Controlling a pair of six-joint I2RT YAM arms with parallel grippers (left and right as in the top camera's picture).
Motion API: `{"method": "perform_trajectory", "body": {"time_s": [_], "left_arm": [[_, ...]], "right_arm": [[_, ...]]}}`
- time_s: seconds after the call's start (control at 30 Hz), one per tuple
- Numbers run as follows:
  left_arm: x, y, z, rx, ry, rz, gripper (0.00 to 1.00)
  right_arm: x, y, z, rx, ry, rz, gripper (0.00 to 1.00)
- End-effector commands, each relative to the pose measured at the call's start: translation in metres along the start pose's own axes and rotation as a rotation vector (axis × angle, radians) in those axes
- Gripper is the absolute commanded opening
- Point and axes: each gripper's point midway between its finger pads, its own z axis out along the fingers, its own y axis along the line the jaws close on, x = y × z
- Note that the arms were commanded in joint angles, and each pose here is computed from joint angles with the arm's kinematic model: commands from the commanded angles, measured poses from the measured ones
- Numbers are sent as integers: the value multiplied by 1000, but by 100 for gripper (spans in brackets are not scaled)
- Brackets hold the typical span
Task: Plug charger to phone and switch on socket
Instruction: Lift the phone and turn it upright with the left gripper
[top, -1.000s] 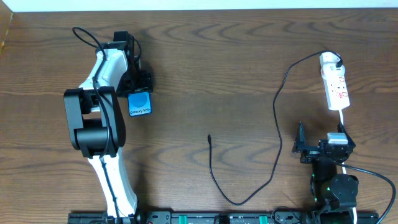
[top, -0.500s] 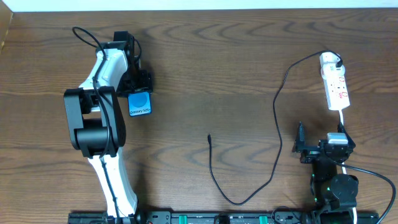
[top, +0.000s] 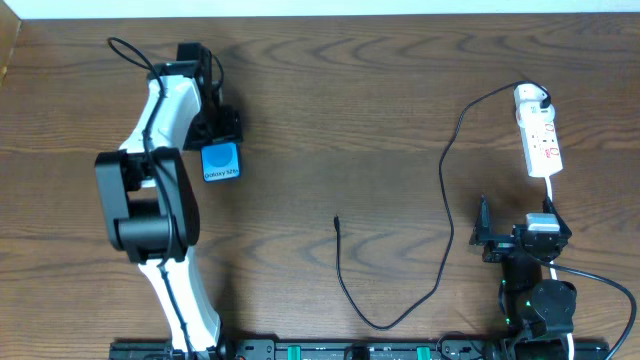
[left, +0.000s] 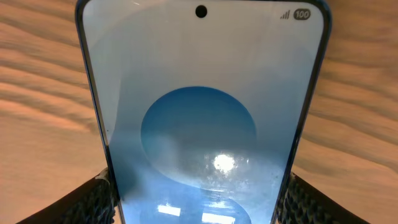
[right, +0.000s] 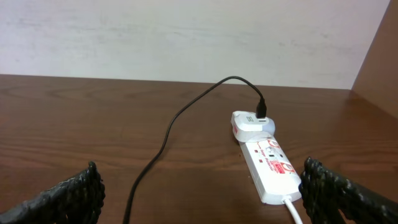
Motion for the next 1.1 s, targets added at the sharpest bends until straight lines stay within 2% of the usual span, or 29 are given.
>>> {"method": "perform_trajectory", "body": {"time_s": [0.0, 0.13, 0.43, 0.57, 0.73, 0.9, 1.07], "left_arm": [[-12, -1, -39, 6, -93, -1, 7], [-7, -20, -53, 120, -89, -22, 7], [12, -101, -84, 626, 66, -187, 8], [17, -127, -109, 823, 184, -321, 8], [30, -149, -141, 1004, 423, -531, 7], [34, -163, -177, 1200, 537, -519, 7], [35, -168, -197, 1308, 589, -500, 7]], "right_arm": [[0, -1, 0, 4, 0, -11, 99], [0, -1, 0, 3, 0, -11, 99], [0, -1, 0, 3, 0, -11, 99], [0, -1, 0, 3, 0, -11, 99], [0, -1, 0, 4, 0, -11, 99], [0, -1, 0, 3, 0, -11, 99], [0, -1, 0, 3, 0, -11, 99]]}}
